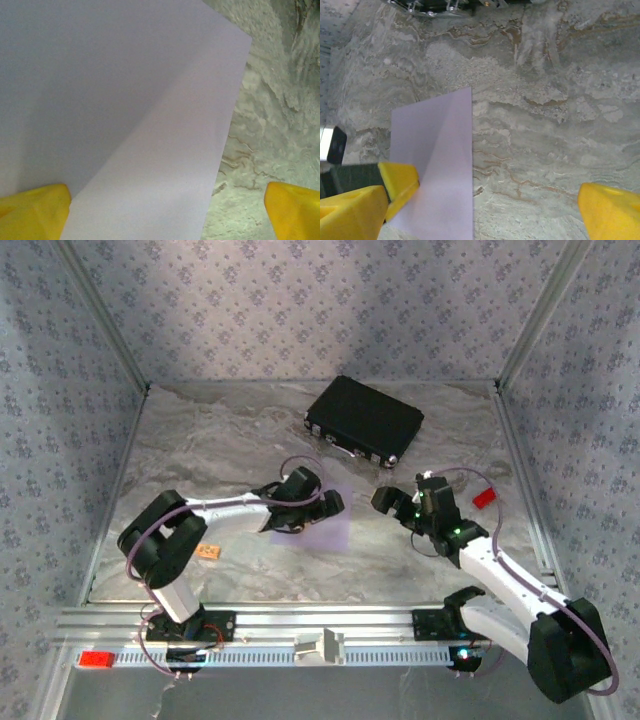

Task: Fold a paper plane with a square sheet of paper (pick it up from the middle)
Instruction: Move the square sheet of paper to the center of the table, then first fold the square sheet of paper in half at the center of the table.

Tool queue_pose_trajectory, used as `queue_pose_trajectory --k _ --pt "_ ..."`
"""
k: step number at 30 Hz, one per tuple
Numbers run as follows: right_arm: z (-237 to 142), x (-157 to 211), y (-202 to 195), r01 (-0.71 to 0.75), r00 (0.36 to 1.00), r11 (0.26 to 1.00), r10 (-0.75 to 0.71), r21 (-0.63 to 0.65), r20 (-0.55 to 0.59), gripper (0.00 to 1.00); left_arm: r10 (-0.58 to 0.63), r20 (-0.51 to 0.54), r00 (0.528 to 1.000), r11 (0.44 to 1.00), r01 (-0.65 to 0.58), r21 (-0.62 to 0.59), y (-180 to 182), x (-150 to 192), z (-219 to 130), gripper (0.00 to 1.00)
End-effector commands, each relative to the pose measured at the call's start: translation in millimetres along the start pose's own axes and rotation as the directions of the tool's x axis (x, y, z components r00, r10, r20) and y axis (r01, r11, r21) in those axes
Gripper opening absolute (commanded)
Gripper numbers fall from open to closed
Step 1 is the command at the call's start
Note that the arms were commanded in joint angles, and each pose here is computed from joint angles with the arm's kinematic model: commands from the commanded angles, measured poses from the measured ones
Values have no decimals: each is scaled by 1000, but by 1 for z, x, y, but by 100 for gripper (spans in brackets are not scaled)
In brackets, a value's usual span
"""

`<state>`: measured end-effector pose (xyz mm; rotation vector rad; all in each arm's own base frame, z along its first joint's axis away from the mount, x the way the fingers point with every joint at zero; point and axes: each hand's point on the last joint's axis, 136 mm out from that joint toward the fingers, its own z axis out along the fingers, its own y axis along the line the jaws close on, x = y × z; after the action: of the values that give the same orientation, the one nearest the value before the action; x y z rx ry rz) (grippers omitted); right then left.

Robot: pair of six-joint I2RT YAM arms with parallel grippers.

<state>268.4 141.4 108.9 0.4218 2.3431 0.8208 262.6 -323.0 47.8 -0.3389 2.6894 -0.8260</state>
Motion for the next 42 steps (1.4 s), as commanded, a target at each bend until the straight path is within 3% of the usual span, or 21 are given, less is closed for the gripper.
queue_pose_trajectory --k 1,4,10,13,20,23,29,33,42 --pt "-1 -3 3 -43 999 998 43 -35 -3 99 -80 70 994 994 84 -65 1 7 0 100" --pt "-2 -4 1 -44 999 996 46 -81 17 99 2 123 992 998 6 -70 -12 0 -14 100" --pt "-8 -13 -9 -55 995 997 58 -46 80 99 170 182 969 975 -138 -174 -23 -25 -47 100" --pt "-11 -14 -5 -33 995 997 39 -65 90 99 253 102 962 959 -236 -155 -28 -25 -44 100" --pt "-15 -16 -11 -82 991 996 84 -25 101 99 266 -56 962 963 -268 -23 -27 -20 -25 94" --pt "-16 -17 -10 -85 991 996 87 -28 100 99 314 -139 939 935 -331 -126 -15 -19 -22 94" --pt "-16 -16 -10 -80 992 997 82 -23 93 99 372 -296 880 815 -462 -349 17 -12 -17 93" --pt "-18 -15 -5 -47 996 998 50 -31 75 99 378 -337 862 782 -493 -382 20 -6 -11 94" --pt "-15 -14 -2 -36 999 999 37 -23 36 99 374 -364 853 762 -506 -403 18 -3 -4 97"
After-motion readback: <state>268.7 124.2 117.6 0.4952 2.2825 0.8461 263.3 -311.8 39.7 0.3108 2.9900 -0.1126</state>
